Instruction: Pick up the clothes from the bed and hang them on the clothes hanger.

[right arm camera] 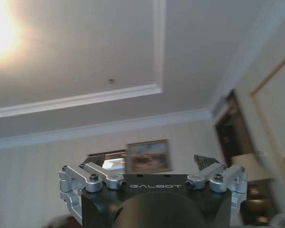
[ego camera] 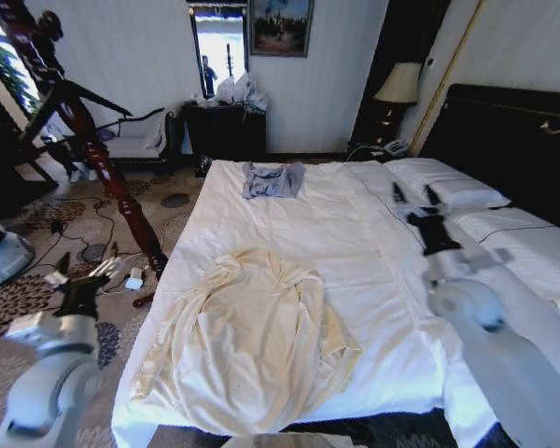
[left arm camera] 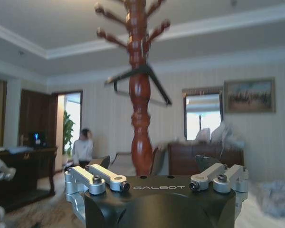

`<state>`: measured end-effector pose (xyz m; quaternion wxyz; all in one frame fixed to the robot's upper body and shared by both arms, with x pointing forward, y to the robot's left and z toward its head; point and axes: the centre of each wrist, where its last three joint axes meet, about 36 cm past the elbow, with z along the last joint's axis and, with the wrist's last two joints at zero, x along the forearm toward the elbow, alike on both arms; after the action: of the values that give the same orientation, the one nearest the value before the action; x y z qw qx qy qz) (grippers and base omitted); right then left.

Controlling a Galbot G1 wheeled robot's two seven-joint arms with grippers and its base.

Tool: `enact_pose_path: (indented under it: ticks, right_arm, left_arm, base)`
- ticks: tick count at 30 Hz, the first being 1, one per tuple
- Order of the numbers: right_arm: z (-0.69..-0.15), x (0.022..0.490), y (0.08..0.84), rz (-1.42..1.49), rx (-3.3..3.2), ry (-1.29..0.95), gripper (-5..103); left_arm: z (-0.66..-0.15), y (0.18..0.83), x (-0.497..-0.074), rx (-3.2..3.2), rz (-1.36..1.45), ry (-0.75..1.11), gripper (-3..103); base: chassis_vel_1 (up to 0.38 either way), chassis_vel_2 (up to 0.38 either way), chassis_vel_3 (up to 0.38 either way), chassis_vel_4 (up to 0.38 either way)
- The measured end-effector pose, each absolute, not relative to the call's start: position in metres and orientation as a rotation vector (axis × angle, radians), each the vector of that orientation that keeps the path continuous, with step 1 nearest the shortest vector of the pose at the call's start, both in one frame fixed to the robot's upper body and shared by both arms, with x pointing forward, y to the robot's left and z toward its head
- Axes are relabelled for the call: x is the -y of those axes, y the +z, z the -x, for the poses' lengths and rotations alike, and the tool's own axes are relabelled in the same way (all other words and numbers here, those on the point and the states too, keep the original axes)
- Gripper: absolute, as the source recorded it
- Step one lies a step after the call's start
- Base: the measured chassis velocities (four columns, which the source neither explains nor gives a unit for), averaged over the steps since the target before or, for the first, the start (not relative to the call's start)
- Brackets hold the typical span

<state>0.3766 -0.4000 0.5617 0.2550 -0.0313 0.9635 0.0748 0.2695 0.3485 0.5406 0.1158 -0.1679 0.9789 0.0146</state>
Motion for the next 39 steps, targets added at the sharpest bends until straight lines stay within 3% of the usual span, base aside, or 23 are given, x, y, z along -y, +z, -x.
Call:
enact_pose_path:
  ticks: [10,14,23,29,33,39]
  right_arm:
    - [-0.288,0.381,0.556,-0.098,-2.714,0.163,100]
    - [-0.258,0.361,0.535,-0.196,-2.762,0.154,100]
    - [-0.259,0.336,0.53,-0.237,-2.706,0.254,100]
    - [-0.264,0.326,0.527,-0.234,-2.706,0.316,100]
    - [-0.267,0.327,0.526,-0.233,-2.709,0.319,100]
    - [-0.271,0.327,0.518,-0.243,-2.723,0.327,100]
  left_arm:
    - [-0.235,0.546,-0.313,-2.757,0.287,0.003,100]
    - [-0.224,0.531,-0.297,-2.836,0.289,-0.139,100]
    - [-0.221,0.533,-0.305,-2.853,0.429,-0.126,100]
    - [-0.238,0.581,-0.347,-2.954,0.596,-0.211,100]
    - [-0.254,0.652,-0.37,-2.975,0.405,-0.179,100]
    - [-0.286,0.689,-0.366,-2.872,0.115,-0.003,100]
  base:
    - [0.0,0.0,0.0,0.0]
    - [0.0,0.0,0.0,0.0]
    - [0.0,0.0,0.0,0.0]
    - [0.0,0.0,0.0,0.0]
    - [0.0,0.0,0.0,0.0]
    - [0.0,0.0,0.0,0.0]
